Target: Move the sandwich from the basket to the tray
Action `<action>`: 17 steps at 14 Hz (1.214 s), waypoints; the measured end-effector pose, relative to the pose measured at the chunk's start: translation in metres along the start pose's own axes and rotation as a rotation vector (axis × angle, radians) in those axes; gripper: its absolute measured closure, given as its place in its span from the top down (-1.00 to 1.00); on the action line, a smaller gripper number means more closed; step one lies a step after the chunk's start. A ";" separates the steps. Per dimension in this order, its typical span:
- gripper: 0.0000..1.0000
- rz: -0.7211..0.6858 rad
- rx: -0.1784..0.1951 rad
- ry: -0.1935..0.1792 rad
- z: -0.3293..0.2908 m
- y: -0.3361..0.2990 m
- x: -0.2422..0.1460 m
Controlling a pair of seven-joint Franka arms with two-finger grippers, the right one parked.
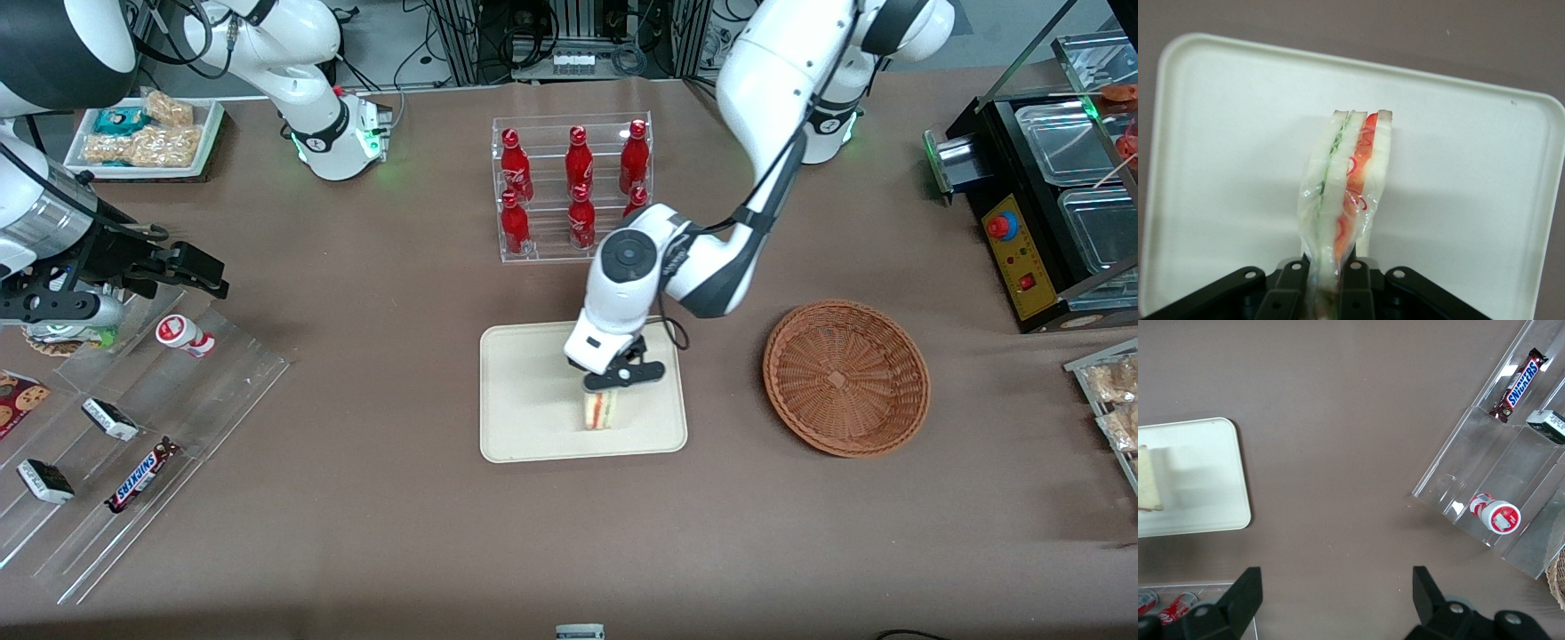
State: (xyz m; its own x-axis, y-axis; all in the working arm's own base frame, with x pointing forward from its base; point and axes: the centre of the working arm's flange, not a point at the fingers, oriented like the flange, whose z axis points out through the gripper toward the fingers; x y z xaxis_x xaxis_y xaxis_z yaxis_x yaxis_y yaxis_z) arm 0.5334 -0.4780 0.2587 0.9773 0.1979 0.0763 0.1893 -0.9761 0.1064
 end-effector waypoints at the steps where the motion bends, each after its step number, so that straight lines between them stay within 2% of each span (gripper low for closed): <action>1: -0.70 0.005 0.003 -0.003 0.008 0.006 -0.006; 5: -0.65 0.001 0.007 0.021 0.027 0.020 -0.021; 7: -0.35 -0.016 0.000 0.034 0.020 0.024 -0.019; 9: 0.05 -0.027 -0.002 0.044 -0.003 0.026 -0.010; 13: 0.86 -0.074 0.019 0.086 -0.114 0.009 0.023; 14: 0.99 -0.090 0.033 0.094 -0.144 -0.005 0.033; 15: 1.00 -0.101 0.057 0.093 -0.169 -0.022 0.045; 17: 1.00 -0.117 0.107 0.068 -0.200 -0.066 0.072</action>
State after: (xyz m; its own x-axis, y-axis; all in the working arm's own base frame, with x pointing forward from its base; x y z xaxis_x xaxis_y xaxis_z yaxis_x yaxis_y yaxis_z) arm 0.5718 -0.3812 0.4552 0.9398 0.3131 0.1367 0.3143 -0.9492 0.0131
